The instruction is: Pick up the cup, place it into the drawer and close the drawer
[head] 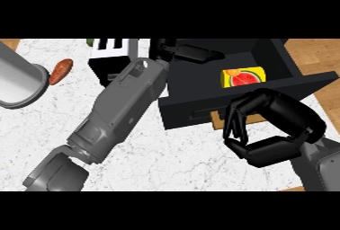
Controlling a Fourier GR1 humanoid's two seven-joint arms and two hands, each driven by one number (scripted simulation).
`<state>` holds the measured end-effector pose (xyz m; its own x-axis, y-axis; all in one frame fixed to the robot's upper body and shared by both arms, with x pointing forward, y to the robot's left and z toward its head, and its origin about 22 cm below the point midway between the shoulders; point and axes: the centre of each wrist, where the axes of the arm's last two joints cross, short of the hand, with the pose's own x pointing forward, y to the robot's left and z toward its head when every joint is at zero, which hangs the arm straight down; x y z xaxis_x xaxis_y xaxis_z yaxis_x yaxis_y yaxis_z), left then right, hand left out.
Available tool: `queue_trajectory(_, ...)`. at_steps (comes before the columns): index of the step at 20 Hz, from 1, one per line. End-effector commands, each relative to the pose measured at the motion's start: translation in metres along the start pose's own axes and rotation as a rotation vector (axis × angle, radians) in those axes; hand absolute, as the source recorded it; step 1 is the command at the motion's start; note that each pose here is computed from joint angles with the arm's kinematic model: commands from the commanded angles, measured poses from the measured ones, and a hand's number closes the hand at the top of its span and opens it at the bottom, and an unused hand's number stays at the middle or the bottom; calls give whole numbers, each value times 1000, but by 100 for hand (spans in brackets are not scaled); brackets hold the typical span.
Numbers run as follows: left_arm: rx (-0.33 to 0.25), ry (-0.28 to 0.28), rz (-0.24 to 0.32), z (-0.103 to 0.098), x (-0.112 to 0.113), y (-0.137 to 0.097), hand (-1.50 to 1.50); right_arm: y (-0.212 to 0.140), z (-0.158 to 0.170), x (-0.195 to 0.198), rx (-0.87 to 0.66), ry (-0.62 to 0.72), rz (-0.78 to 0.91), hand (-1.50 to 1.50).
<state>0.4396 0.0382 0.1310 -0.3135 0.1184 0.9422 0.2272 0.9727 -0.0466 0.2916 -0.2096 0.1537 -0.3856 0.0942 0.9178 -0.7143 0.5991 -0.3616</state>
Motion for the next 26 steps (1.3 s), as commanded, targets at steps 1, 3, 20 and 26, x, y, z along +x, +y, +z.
queue_trajectory(1,57,-34,3,-2,1,0,-150,4,10,-3,111,160,119,-150)
queue_trajectory(3,64,-29,12,3,-5,1,-150,11,16,-17,75,230,152,-150)
queue_trajectory(20,99,-50,142,28,-26,44,-150,34,-1,-166,100,590,435,150)
queue_trajectory(26,77,-36,188,56,-48,76,-150,-5,-18,-180,-58,553,444,150)
